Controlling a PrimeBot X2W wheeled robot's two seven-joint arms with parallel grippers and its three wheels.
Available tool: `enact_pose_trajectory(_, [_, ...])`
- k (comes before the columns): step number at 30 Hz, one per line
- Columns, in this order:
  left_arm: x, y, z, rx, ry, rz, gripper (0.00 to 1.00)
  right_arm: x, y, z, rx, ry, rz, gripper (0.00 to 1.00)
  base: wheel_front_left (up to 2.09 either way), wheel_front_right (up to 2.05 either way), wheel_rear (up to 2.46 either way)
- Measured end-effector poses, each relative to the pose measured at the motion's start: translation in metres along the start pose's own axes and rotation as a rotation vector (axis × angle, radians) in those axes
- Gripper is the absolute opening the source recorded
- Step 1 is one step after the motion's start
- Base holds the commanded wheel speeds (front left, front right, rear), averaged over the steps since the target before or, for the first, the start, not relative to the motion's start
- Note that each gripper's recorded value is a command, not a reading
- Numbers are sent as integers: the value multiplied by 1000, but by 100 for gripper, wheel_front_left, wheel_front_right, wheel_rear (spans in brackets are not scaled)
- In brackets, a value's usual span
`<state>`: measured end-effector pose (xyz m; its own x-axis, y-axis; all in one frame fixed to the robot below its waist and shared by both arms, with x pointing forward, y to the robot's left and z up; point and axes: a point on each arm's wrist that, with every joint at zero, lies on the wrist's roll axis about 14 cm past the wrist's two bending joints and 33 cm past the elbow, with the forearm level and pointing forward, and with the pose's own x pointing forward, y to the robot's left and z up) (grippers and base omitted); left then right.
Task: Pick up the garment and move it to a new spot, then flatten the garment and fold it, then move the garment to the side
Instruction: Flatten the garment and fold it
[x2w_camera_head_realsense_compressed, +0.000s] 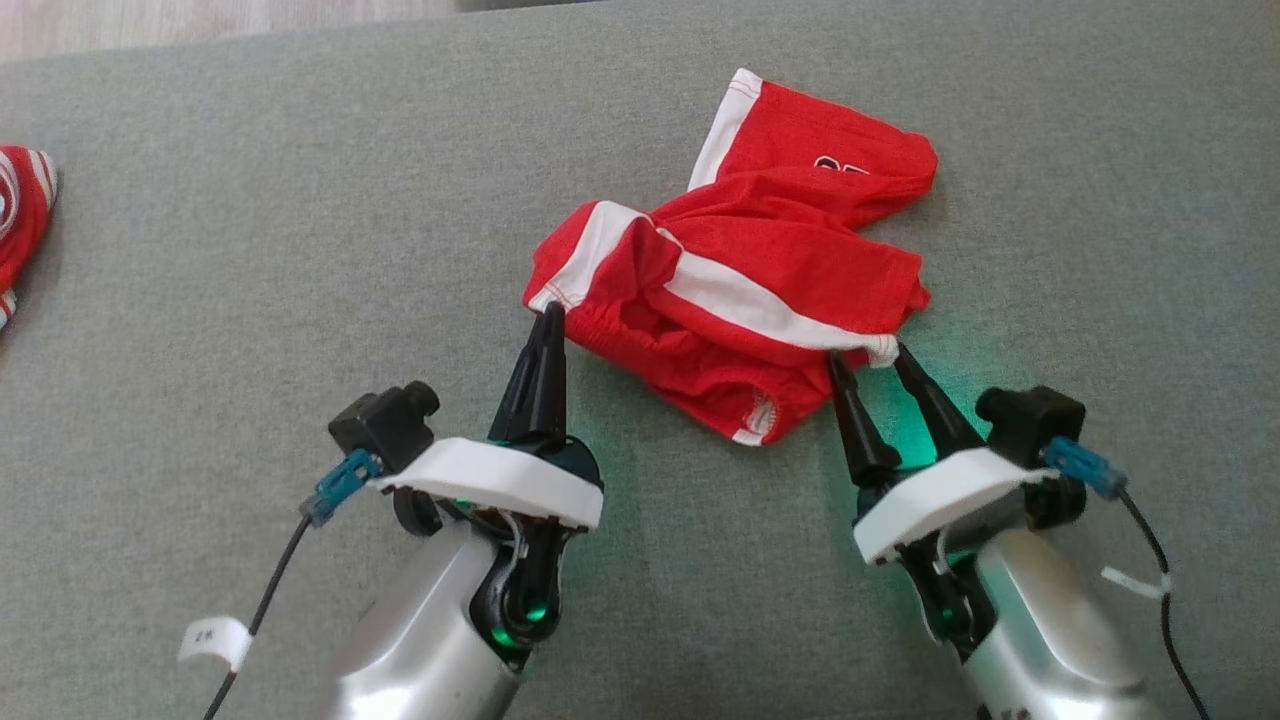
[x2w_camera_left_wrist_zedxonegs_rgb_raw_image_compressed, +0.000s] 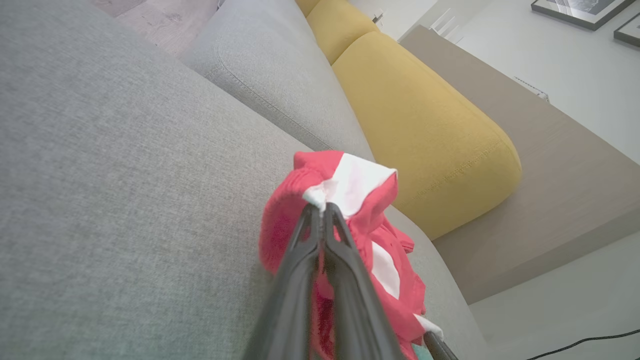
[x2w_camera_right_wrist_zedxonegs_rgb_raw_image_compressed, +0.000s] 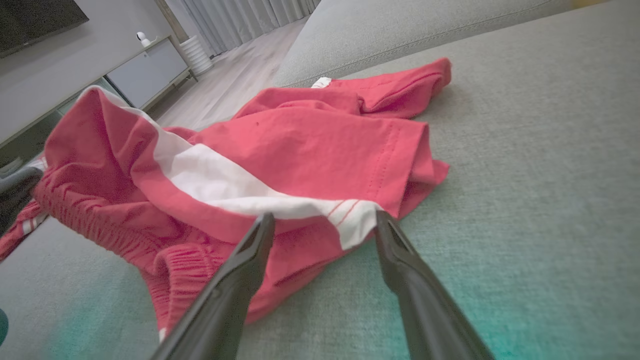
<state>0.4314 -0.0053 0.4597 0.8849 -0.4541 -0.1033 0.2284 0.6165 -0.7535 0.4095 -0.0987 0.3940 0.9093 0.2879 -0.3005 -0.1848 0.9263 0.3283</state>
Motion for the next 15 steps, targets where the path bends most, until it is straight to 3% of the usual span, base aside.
enact_pose_trajectory(11, [0, 2, -3, -1, 8, 4, 0, 20, 1, 4, 15, 18, 14, 100, 0, 0, 0])
enact_pose_trajectory(15, [1, 3, -3, -3, 8, 5, 0, 25, -11, 7, -46, 11, -13, 100, 0, 0, 0])
